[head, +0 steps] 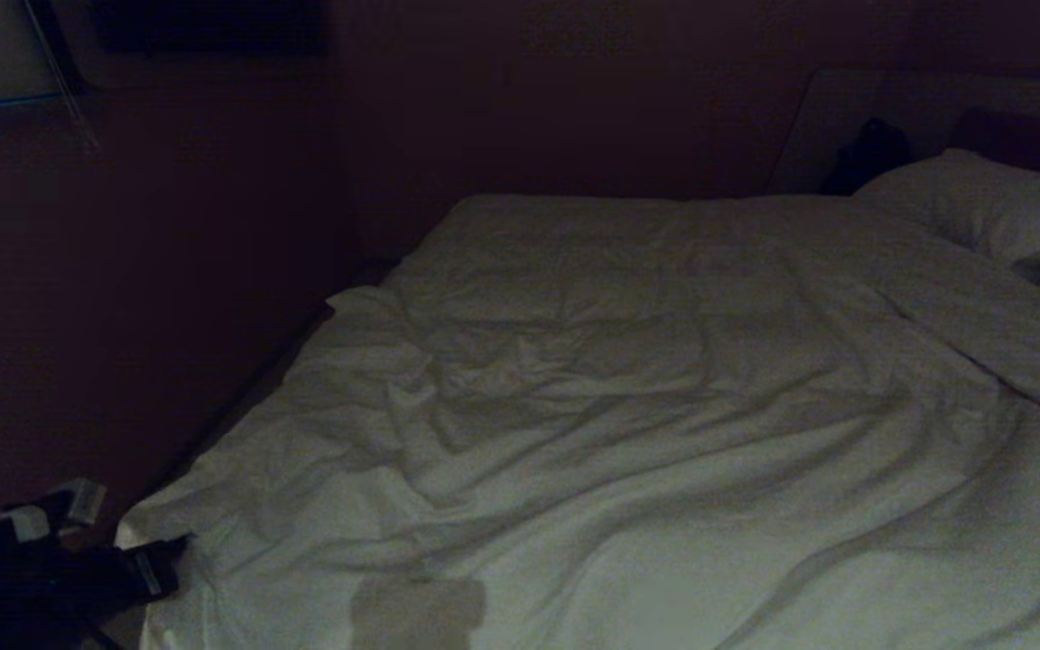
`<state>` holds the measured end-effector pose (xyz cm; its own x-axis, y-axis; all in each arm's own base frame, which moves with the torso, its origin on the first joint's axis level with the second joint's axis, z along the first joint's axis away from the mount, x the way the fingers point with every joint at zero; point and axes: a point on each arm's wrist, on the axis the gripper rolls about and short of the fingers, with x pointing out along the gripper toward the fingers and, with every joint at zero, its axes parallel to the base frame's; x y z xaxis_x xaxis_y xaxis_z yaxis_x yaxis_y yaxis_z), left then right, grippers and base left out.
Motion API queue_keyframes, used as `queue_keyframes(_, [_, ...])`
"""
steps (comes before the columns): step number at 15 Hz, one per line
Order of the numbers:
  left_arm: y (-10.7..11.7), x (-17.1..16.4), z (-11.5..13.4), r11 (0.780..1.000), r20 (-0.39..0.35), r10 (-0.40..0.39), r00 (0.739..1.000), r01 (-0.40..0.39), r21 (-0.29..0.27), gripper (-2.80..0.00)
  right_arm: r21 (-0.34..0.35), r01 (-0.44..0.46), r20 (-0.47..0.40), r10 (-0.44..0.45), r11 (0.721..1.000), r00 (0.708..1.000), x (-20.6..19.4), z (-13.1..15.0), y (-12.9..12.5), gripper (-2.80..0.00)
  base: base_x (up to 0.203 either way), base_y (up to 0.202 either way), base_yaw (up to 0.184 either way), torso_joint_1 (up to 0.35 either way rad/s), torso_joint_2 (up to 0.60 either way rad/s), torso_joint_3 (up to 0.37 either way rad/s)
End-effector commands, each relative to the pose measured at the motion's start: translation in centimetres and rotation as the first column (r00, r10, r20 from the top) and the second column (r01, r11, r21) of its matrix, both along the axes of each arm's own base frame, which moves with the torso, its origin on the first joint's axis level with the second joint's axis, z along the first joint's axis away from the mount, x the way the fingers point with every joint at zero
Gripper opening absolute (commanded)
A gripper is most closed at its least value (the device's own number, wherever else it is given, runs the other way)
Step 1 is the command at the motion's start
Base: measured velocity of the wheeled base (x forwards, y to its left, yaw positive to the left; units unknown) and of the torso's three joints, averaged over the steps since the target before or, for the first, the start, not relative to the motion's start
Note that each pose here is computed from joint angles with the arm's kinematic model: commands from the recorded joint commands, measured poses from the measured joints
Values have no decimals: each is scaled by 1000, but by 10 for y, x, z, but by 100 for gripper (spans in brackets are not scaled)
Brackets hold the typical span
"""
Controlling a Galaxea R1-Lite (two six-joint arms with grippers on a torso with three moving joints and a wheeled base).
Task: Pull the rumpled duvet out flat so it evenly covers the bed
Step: Flatten the corners of the folded blanket
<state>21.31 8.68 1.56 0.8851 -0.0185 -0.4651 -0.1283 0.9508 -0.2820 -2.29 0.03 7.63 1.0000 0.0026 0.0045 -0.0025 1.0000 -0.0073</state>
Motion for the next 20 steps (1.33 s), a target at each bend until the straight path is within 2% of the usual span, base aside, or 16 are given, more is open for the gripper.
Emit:
queue_keyframes(1, [-4,0,32,999,155,-14,988,6,51,-280,0,-1,-1,1,1000,1000,0,0,0,-280,0,0,0,0,0,0])
queue_keyframes(3, [-18,3,46,996,210,-69,975,56,63,-280,0,-1,-1,1,1000,1000,0,0,0,-280,0,0,0,0,0,0])
queue_keyframes(6, [-44,18,62,986,254,-162,953,145,84,-280,0,-1,-1,1,1000,1000,0,0,0,-280,0,0,0,0,0,0])
queue_keyframes(9, [-57,40,91,990,276,-138,951,127,55,-280,0,-1,-1,1,1000,1000,0,0,0,-280,0,0,0,0,0,0])
queue_keyframes(12, [-69,52,130,988,228,-143,963,152,-19,-280,0,-1,-1,1,1000,1000,0,0,0,-280,0,0,0,0,0,0])
queue_keyframes(15, [-102,62,158,965,177,-202,963,227,-132,-280,0,0,-1,0,1000,1000,0,0,0,-280,0,0,0,0,0,0])
queue_keyframes(17, [-128,68,154,951,132,-235,963,256,-173,-280,0,-1,-1,1,1000,1000,0,0,0,-280,0,0,0,0,0,0])
queue_keyframes(20, [-181,80,132,940,54,-289,956,294,-172,-280,0,-1,-1,1,1000,1000,0,0,0,-280,0,0,0,0,0,0])
